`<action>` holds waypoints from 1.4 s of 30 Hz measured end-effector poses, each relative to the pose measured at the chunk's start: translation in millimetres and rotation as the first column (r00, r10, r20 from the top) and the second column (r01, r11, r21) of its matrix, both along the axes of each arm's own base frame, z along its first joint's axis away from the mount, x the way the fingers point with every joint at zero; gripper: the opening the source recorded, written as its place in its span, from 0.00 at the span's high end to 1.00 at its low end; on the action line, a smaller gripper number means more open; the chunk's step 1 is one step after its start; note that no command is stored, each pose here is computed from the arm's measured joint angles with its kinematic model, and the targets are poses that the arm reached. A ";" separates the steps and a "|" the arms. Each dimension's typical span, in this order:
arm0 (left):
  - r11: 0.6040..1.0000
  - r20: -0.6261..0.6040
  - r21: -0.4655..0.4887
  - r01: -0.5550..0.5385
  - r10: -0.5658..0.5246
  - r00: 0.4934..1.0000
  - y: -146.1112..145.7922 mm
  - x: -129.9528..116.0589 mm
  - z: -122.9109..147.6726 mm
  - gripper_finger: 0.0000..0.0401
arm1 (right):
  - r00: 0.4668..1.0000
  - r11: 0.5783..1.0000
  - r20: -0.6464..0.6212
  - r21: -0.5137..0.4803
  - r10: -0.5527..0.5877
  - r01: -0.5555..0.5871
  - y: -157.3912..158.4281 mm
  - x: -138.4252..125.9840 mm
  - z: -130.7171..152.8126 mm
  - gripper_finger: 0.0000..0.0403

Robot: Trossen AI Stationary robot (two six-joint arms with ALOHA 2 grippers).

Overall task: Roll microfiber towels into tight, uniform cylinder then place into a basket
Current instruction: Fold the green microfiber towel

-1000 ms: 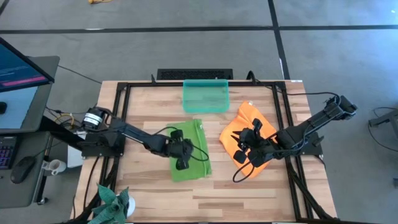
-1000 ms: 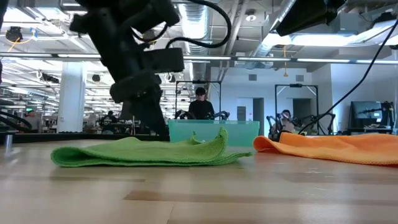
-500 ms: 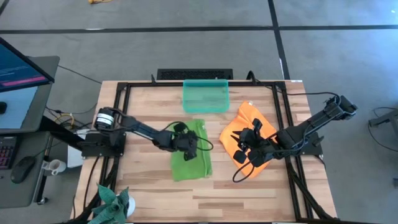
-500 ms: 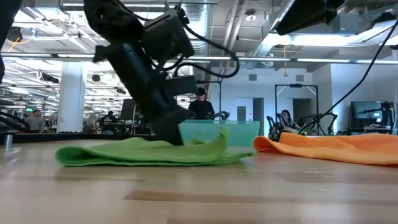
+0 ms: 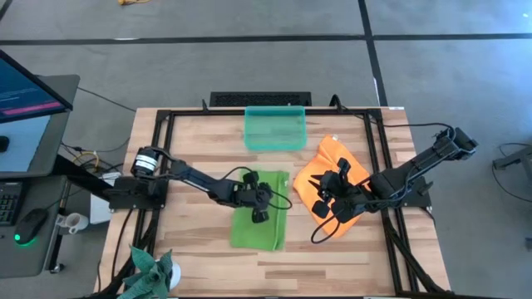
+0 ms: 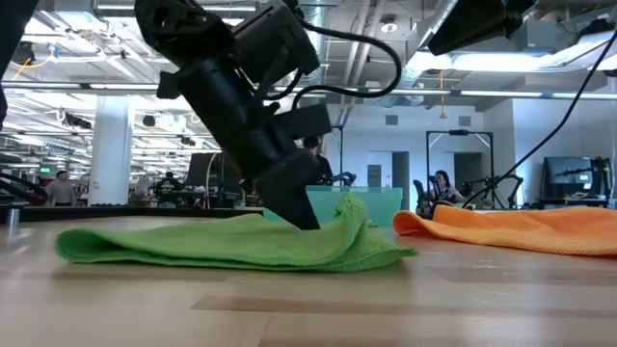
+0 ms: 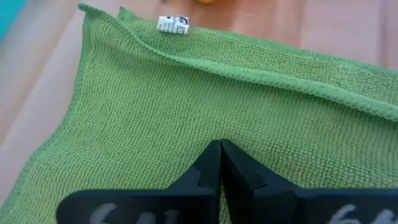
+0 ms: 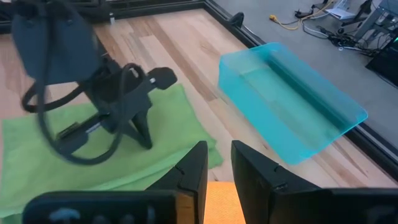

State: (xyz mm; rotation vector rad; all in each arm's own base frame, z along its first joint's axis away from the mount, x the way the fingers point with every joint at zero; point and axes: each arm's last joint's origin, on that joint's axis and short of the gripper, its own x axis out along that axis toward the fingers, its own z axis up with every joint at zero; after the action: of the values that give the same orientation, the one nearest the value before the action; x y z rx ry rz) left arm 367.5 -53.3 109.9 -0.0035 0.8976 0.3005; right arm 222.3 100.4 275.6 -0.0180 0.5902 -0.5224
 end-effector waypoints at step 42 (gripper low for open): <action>0.984 0.080 -0.018 0.178 -0.176 0.981 -78.1 -119.1 32.3 1.00 | 0.991 0.991 0.025 0.031 0.129 -0.130 47.1 24.5 -31.5 0.76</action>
State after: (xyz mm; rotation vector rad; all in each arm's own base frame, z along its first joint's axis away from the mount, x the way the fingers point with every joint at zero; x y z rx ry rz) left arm 248.4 -131.4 142.2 0.0414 0.8179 0.1219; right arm 246.7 147.5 244.1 -0.0194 0.5710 -0.3864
